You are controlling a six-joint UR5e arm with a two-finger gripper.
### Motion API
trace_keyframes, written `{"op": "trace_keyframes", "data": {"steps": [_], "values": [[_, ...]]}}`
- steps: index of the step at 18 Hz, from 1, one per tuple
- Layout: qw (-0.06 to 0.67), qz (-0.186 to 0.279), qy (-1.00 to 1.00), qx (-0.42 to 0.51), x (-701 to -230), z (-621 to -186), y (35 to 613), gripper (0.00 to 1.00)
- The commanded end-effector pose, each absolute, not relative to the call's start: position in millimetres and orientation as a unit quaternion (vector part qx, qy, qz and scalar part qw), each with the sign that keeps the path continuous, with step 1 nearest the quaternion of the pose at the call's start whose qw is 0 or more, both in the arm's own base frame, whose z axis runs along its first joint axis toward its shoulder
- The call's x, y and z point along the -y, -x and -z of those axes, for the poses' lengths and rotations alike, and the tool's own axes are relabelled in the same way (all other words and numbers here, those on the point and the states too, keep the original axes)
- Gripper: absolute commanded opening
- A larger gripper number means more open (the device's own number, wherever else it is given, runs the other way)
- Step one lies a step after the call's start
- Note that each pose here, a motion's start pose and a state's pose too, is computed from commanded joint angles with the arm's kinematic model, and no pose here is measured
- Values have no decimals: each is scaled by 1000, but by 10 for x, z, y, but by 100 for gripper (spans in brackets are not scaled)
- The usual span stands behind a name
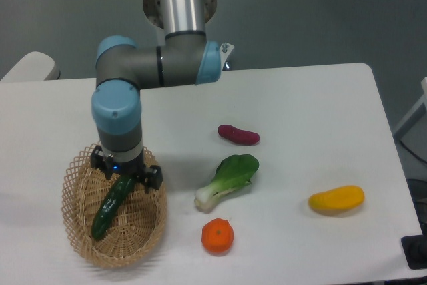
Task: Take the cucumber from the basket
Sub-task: 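Lower the gripper over the green cucumber in the basket, then close the gripper around the green cucumber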
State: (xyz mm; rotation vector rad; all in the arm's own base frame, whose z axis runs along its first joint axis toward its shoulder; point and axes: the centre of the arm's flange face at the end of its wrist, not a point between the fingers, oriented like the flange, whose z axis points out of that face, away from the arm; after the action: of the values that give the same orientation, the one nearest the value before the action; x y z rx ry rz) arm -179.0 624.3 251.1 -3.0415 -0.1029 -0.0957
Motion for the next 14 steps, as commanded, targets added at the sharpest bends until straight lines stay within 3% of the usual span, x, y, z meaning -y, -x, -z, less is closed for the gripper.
{"op": "trace_keyframes", "data": {"steps": [9, 14], "values": [[43, 31, 999, 10, -6405, -2141, 1530, 100], [24, 3, 1000, -5, -6444, -1994, 1404, 100]]}}
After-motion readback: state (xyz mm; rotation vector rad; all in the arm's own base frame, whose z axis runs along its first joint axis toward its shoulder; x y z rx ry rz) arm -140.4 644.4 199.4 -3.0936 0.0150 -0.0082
